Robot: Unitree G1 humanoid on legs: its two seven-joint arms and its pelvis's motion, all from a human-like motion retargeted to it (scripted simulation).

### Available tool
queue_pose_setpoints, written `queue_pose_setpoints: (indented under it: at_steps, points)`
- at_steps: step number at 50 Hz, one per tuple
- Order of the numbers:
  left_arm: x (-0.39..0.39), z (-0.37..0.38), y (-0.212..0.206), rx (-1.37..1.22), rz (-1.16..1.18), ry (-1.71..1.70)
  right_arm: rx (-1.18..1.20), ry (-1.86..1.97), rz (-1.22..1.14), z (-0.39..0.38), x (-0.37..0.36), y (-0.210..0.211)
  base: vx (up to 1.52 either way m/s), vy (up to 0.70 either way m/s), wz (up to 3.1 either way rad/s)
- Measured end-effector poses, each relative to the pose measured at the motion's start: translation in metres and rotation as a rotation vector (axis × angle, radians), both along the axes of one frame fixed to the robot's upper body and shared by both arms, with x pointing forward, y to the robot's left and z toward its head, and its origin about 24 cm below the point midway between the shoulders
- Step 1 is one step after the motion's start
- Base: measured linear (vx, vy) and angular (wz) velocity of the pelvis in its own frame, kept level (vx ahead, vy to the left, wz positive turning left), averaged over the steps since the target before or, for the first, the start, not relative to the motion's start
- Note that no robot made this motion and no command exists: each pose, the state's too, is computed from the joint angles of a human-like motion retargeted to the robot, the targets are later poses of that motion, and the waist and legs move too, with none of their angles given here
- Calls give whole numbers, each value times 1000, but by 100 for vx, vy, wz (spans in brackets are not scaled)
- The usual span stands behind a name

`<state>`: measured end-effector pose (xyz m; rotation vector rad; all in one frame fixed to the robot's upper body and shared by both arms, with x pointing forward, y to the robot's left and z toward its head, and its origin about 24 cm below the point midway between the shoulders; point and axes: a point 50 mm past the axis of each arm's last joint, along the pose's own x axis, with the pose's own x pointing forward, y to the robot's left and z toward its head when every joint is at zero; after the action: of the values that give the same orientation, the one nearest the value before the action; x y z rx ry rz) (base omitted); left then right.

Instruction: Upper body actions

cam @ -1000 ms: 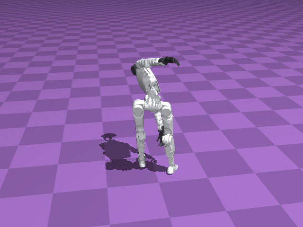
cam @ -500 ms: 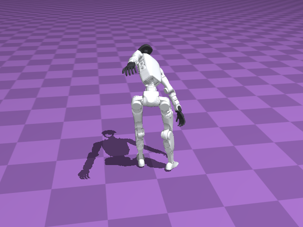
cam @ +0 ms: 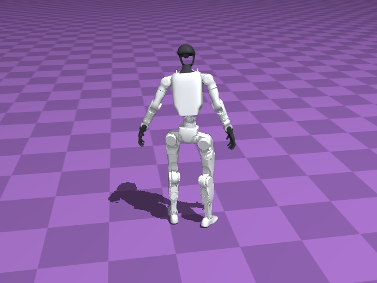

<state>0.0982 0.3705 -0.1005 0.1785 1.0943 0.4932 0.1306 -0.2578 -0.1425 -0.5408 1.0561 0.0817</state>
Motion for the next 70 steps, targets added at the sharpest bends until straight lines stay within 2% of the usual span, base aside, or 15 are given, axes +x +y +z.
queue_pose_setpoints:
  at_steps: [3,6,17,23,31,40,52,63,70]
  points:
    - [11,0,-6,30,-25,-56,-71,43,77,-5,-14,3,10,29,-20]
    - [11,-7,-18,4,-45,-47,-123,105,38,-13,-34,5,4,24,-28]
    - [-39,-49,-79,-191,-50,91,34,317,-223,-27,-97,17,0,12,-10]
    - [-80,-66,-114,-324,25,223,41,430,-151,-30,-120,27,0,0,0]
    - [-119,-72,-140,-412,130,312,63,436,-2,-34,-108,45,8,-4,9]
    - [-124,-73,-146,-444,126,341,110,392,25,-36,-93,61,10,-5,15]
    - [-108,-71,-134,-418,49,335,111,460,8,-37,-121,61,10,-1,15]
    - [-115,-71,-135,-428,201,325,120,472,-72,-36,-131,61,0,0,0]
    - [-122,-71,-135,-400,171,365,111,477,-9,-36,-124,61,0,-1,-1]
